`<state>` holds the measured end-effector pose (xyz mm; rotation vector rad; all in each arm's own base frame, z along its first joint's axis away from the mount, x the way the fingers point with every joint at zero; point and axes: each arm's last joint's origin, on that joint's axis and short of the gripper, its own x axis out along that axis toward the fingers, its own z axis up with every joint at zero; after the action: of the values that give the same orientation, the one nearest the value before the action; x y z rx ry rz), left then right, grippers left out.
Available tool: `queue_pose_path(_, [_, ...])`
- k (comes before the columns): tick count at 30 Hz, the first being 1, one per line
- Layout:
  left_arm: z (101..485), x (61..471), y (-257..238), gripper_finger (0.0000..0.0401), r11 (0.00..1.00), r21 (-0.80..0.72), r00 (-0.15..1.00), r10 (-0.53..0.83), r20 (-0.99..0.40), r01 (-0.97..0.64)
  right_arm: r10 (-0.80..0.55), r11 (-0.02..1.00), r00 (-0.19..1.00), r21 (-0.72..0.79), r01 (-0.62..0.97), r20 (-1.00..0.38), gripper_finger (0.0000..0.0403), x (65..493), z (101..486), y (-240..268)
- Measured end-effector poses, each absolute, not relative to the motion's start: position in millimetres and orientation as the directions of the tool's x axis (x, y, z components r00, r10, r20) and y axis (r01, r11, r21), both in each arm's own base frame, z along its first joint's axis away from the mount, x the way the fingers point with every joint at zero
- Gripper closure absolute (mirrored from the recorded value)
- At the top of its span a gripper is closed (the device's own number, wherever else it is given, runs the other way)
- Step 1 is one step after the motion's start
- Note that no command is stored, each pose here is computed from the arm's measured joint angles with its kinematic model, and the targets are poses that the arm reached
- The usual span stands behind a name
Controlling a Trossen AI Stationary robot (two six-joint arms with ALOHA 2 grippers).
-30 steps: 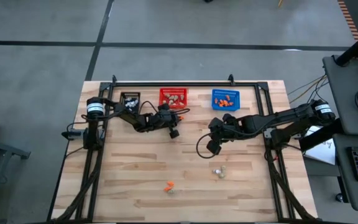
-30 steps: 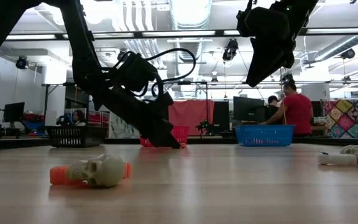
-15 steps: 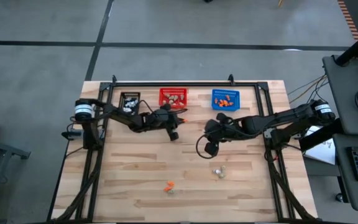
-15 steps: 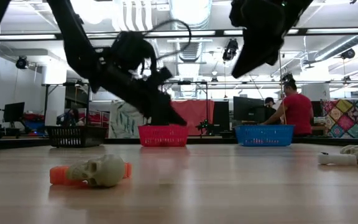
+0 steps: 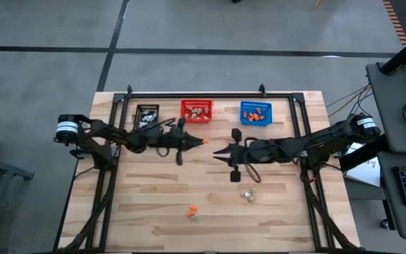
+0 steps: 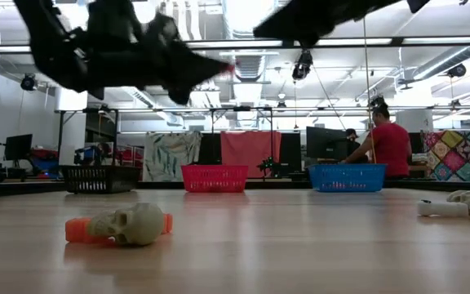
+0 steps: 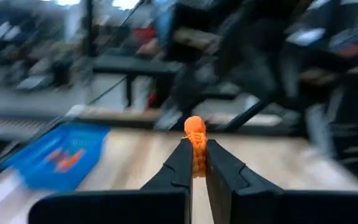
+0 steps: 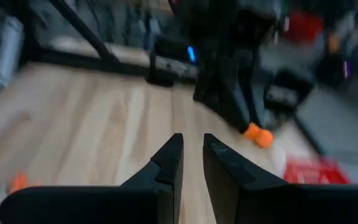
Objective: Sort Halloween decoration
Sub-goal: Put the orange skeleton toy into the blue bin
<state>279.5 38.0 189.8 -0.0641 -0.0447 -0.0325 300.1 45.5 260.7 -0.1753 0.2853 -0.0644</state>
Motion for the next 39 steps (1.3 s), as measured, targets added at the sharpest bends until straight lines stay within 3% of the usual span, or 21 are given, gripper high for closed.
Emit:
queue_pose_path(5, [193.4,266.1,22.6,0.0401,0.982,-0.067,0.968,-0.162,0.19,0.178,0.058,0.965,0.991,-0.249,-0.086,-0.12,0.0351,299.8,266.2,50.7])
queue_pose_path(12, [198.6,272.2,7.8,0.0401,0.969,-0.063,0.944,-0.218,0.246,0.24,0.075,0.94,0.994,-0.326,-0.096,-0.078,0.0343,309.5,270.3,52.9])
queue_pose_path(27, [202.5,292.9,2.1,0.0401,0.943,-0.067,0.917,-0.298,0.267,0.326,0.067,0.93,0.995,-0.356,-0.089,-0.074,0.0229,317.0,273.9,51.3])
queue_pose_path(32, [203.6,297.6,0.8,0.0401,0.935,-0.065,0.908,-0.319,0.272,0.349,0.064,0.925,0.995,-0.369,-0.09,-0.082,0.0234,317.8,272.1,50.4])
queue_pose_path(39, [201.9,299.1,0.4,0.0401,0.931,-0.081,0.906,-0.323,0.275,0.356,0.064,0.917,0.994,-0.389,-0.094,-0.091,0.0272,318.1,270.8,50.1])
